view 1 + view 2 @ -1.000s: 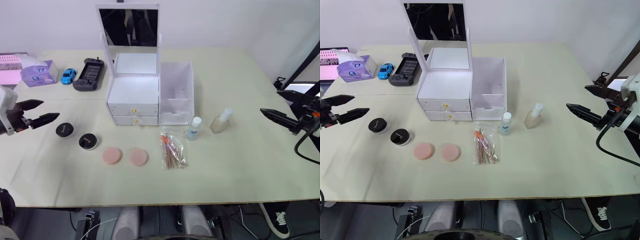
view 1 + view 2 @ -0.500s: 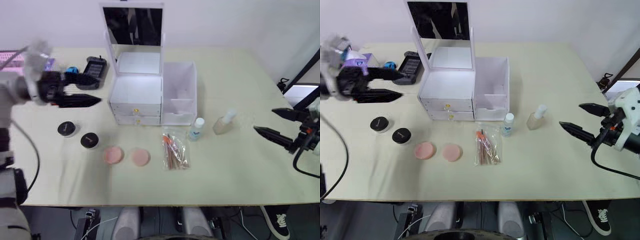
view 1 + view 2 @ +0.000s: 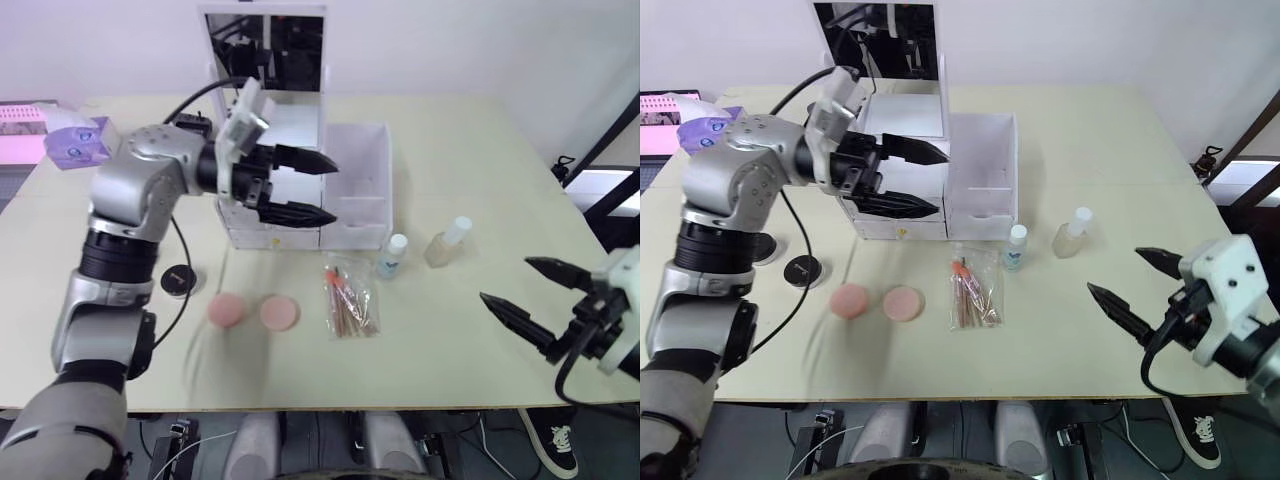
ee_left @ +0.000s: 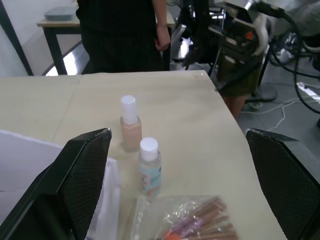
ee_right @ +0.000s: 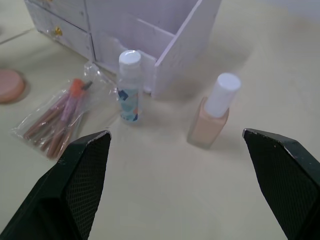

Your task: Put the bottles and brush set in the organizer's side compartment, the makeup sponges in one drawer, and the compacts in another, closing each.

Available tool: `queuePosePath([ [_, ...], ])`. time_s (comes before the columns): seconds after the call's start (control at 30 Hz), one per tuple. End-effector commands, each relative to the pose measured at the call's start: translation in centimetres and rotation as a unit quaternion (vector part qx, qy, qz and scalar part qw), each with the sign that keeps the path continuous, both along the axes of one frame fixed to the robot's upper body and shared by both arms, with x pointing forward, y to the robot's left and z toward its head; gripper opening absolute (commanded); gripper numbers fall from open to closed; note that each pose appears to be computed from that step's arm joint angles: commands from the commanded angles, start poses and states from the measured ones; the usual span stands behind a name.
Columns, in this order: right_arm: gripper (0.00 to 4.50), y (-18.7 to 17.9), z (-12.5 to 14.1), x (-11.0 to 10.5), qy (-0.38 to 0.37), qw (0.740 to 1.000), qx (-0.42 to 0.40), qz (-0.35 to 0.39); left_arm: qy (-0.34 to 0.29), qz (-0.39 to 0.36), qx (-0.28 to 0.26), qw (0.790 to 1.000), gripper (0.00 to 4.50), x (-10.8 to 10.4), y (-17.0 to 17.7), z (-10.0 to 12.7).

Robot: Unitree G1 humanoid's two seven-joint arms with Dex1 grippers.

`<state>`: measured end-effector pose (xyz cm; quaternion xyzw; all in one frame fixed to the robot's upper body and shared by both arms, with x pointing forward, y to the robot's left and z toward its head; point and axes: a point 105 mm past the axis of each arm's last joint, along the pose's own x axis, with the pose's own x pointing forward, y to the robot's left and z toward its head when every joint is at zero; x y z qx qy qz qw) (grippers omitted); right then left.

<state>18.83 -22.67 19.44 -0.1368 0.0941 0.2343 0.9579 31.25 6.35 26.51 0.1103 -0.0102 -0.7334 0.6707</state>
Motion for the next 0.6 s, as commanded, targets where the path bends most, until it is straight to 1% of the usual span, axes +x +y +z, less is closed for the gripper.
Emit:
queuePosePath([
  [0.03,4.47,0.3,0.9,-0.6,-0.035,0.999,-0.009,-0.015,-0.023,-0.025,0.004,0.999,4.5,-0.9,-0.9,1.1],
  [0.1,4.47,0.4,0.9,-0.5,-0.039,0.999,-0.011,-0.018,-0.024,-0.026,0.007,0.999,4.5,-0.9,-1.0,1.2],
  [0.2,4.47,0.4,1.0,0.3,-0.046,0.999,-0.014,-0.015,-0.024,-0.029,0.006,0.999,4.5,-1.0,-1.0,1.4],
  [0.27,4.47,0.6,1.1,1.3,-0.042,0.999,-0.024,0.003,-0.02,-0.028,0.004,0.999,4.5,-1.3,-0.7,1.5],
  [0.43,4.47,1.1,1.1,3.4,-0.014,0.999,-0.014,0.041,-0.013,-0.011,-0.003,1.0,4.5,-1.6,-0.3,1.3],
  [0.53,4.47,1.2,1.7,5.6,-0.031,0.999,-0.006,0.044,-0.022,0.011,0.001,1.0,4.5,-1.8,-0.1,0.6],
  [0.6,4.47,1.4,1.8,6.3,-0.036,0.998,0.011,0.048,-0.024,0.023,-0.004,0.999,4.5,-2.0,0.1,0.4],
])
